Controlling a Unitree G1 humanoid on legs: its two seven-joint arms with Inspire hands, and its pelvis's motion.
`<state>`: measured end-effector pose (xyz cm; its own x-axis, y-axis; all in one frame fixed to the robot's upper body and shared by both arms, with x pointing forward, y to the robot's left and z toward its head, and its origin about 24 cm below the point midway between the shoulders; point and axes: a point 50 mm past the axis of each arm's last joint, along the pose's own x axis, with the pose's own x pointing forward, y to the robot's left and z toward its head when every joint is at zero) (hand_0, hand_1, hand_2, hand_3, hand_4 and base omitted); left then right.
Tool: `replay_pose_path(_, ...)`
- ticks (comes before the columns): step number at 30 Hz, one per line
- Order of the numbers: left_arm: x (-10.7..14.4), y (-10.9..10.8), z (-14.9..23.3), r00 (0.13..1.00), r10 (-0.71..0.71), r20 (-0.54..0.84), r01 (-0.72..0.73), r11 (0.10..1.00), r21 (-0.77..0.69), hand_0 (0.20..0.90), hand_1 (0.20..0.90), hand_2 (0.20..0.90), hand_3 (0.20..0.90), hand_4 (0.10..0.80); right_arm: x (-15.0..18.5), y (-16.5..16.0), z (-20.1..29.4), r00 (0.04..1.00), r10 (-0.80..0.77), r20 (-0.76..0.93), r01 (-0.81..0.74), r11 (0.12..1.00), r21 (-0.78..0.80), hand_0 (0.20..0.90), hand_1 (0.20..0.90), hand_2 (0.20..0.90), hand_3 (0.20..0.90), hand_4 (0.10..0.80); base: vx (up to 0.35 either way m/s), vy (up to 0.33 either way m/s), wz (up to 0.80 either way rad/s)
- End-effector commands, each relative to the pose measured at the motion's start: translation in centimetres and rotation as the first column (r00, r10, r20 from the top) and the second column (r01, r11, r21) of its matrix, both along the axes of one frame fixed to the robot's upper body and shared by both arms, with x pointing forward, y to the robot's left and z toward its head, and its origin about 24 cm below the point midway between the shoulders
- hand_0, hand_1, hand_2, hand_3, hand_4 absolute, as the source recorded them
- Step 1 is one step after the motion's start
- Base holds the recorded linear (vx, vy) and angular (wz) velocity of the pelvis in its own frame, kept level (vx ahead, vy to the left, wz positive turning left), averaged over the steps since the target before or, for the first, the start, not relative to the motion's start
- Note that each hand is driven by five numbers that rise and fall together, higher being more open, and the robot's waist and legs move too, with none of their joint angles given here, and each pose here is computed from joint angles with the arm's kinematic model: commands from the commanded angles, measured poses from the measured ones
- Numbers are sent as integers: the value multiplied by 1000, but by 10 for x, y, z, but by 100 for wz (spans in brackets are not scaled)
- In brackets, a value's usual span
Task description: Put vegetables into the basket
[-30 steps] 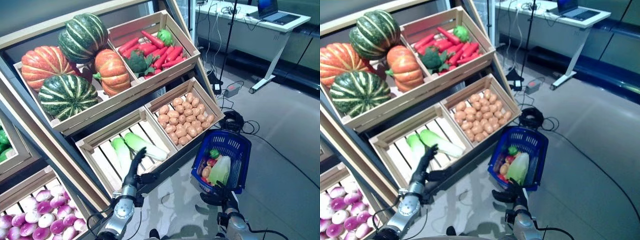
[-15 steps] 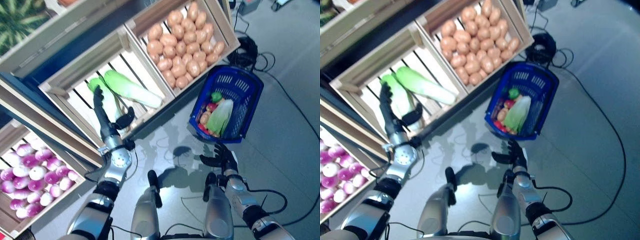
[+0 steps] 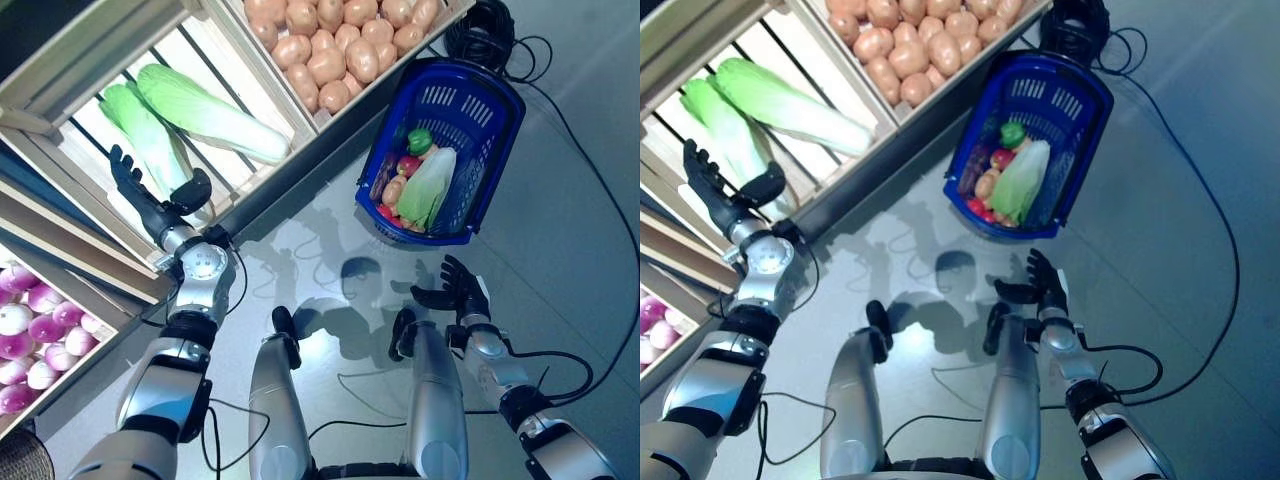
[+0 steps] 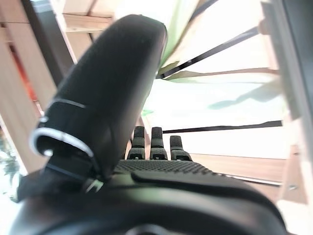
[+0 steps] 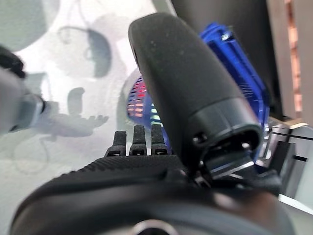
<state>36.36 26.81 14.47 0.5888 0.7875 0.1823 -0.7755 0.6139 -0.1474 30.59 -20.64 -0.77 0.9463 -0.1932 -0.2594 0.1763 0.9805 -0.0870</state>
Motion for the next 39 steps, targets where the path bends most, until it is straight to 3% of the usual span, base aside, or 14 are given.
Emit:
replay_pose_path(1, -2, 31, 77, 977, 93, 192, -111, 990, 86, 900, 900, 900, 900, 800, 10, 2, 22, 994, 1, 108, -5, 999, 43, 900, 900, 900, 900, 800, 17, 64, 3)
replay_pose_path(10, -4, 62, 117, 968, 213, 134, -218, 976, 22, 900, 900, 900, 900, 800, 1, -21, 19, 992, -44, 116, 43, 999, 11, 900, 900, 900, 900, 800, 16, 71, -2)
replay_pose_path(21, -13, 91, 129, 934, 353, -43, -355, 933, -53, 900, 900, 900, 900, 800, -5, -42, 28, 980, -99, 174, 93, 995, 40, 900, 900, 900, 900, 800, 0, 60, -6)
replay_pose_path(24, -18, 101, 120, 901, 406, -156, -422, 902, -89, 900, 900, 900, 900, 800, -2, -41, 34, 973, -112, 200, 104, 993, 48, 900, 900, 900, 900, 800, -7, 32, -3)
replay_pose_path(31, -21, 107, 82, 871, 372, -321, -442, 878, -183, 900, 900, 900, 900, 800, 6, -40, 41, 968, -127, 216, 119, 992, 49, 900, 900, 900, 900, 800, 0, 0, 0)
replay_pose_path(39, -25, 113, 43, 885, 259, -388, -376, 887, -267, 900, 900, 900, 900, 800, 10, -42, 49, 966, -128, 224, 124, 992, 32, 900, 900, 900, 900, 800, -4, 0, 0)
